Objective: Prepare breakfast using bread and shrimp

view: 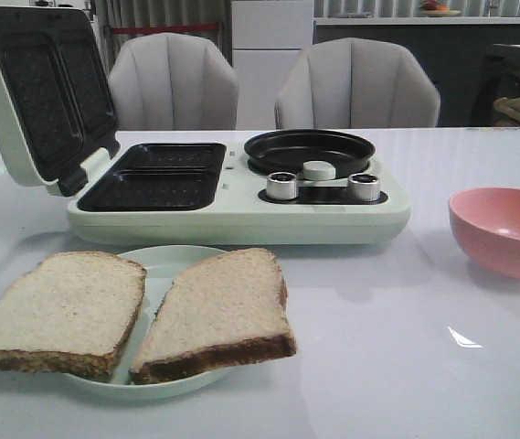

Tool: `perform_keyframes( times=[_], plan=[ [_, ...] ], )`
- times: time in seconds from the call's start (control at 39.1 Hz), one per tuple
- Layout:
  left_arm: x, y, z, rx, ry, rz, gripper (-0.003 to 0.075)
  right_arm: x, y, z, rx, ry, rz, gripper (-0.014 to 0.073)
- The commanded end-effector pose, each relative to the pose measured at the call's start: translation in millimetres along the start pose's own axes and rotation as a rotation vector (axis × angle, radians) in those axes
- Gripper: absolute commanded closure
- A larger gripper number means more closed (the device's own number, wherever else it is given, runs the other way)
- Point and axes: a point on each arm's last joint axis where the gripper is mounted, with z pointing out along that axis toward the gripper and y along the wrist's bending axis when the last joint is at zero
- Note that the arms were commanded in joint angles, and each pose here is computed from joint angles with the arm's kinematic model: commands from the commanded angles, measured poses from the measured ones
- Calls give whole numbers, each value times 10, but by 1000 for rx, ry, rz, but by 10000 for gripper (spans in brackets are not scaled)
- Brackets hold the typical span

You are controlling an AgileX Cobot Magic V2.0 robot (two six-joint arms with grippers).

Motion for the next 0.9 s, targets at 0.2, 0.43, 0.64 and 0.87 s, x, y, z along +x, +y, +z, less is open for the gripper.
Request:
perform_keyframes(
  times=[0.2, 0.43, 0.64, 0.87],
  plan=[
    [-567, -33, 4, -24, 54, 28, 608, -149, 5, -8, 5, -87, -2, 456],
    [-668, -27, 262, -61, 330, 22, 608, -149, 5, -8, 5, -87, -2, 456],
    [-616, -65, 428, -10, 402, 34, 608, -149, 5, -8, 5, -87, -2, 456],
    [-569, -73, 428, 4, 455, 48, 608, -149, 5, -8, 5, -87, -2, 456]
  ],
)
